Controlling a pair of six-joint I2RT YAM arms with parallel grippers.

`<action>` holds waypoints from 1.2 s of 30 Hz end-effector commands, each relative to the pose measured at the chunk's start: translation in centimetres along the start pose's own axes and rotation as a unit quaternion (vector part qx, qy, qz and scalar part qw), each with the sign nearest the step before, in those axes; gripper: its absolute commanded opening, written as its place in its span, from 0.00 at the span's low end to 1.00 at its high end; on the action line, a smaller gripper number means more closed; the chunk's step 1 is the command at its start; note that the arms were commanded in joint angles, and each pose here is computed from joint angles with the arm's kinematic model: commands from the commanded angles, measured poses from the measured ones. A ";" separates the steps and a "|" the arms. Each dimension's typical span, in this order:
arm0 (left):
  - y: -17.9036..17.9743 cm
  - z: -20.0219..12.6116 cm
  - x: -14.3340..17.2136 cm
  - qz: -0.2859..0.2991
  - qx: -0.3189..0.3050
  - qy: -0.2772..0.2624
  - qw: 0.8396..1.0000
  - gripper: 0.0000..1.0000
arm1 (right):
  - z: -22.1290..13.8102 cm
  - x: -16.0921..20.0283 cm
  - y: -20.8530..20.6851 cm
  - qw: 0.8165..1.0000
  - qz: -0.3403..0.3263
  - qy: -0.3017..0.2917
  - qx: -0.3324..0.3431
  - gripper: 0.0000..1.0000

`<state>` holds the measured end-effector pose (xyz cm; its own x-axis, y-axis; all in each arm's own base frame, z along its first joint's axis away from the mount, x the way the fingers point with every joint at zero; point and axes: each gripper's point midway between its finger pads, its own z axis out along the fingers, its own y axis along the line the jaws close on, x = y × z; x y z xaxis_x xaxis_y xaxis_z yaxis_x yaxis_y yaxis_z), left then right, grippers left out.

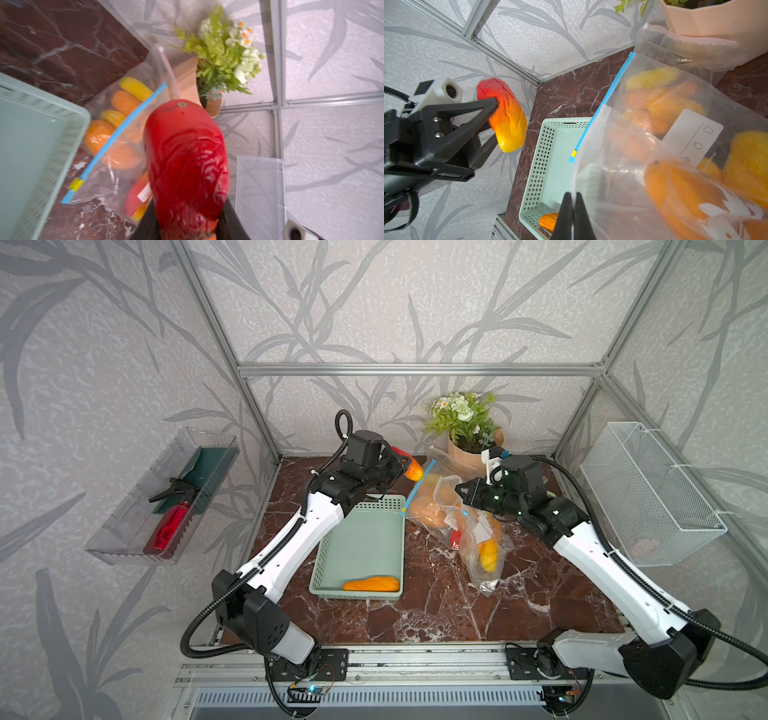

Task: Place the mango in a zip-top bag and seal the zipper
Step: Place the mango in the zipper food storage bag.

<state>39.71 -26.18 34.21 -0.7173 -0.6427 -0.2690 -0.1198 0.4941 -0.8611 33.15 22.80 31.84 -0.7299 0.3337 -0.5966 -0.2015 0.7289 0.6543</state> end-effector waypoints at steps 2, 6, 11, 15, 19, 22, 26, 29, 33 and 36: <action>-2.3 2.7 4.0 -0.007 0.032 0.064 0.997 0.13 | -0.3 -0.5 1.1 1.000 0.001 -0.009 -0.022 0.00; -1.5 4.2 6.8 -0.020 0.018 0.100 0.995 0.08 | -0.4 -1.0 1.2 1.000 0.009 -0.019 -0.020 0.00; 0.2 5.0 8.6 -0.025 -0.006 0.116 0.993 0.07 | -0.5 -1.5 1.7 0.999 0.022 -0.027 -0.028 0.00; 0.0 5.7 9.9 -0.016 -0.009 0.137 0.990 0.07 | -0.4 -1.6 1.5 0.999 0.026 -0.027 -0.026 0.00; 0.7 5.6 11.9 -0.009 -0.046 0.191 0.980 0.04 | -0.1 -1.6 1.4 0.999 0.016 -0.028 -0.024 0.00; 2.1 4.5 12.9 -0.002 -0.090 0.226 0.970 0.04 | 0.1 -2.0 1.6 0.999 0.009 -0.032 -0.029 0.00; 2.9 3.5 13.9 0.001 -0.123 0.268 0.955 0.21 | 0.3 -2.1 1.9 0.999 0.001 -0.031 -0.040 0.00; 2.6 3.4 14.2 0.003 -0.122 0.291 0.949 0.37 | 0.5 -2.0 2.1 0.998 -0.002 -0.026 -0.050 0.00; 1.1 2.7 12.8 0.039 -0.110 0.278 0.954 0.63 | 0.3 -1.7 2.1 0.998 -0.003 -0.021 -0.052 0.00; 0.2 2.1 12.0 0.053 -0.104 0.265 0.957 0.67 | 0.1 -1.2 1.7 0.999 0.000 -0.019 -0.049 0.00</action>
<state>33.38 -35.65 28.11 -0.9652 -0.2613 -0.0143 -0.1709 0.6707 -0.7218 34.05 23.69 32.77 -0.7208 0.3603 -0.5922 -0.2278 0.6837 0.6933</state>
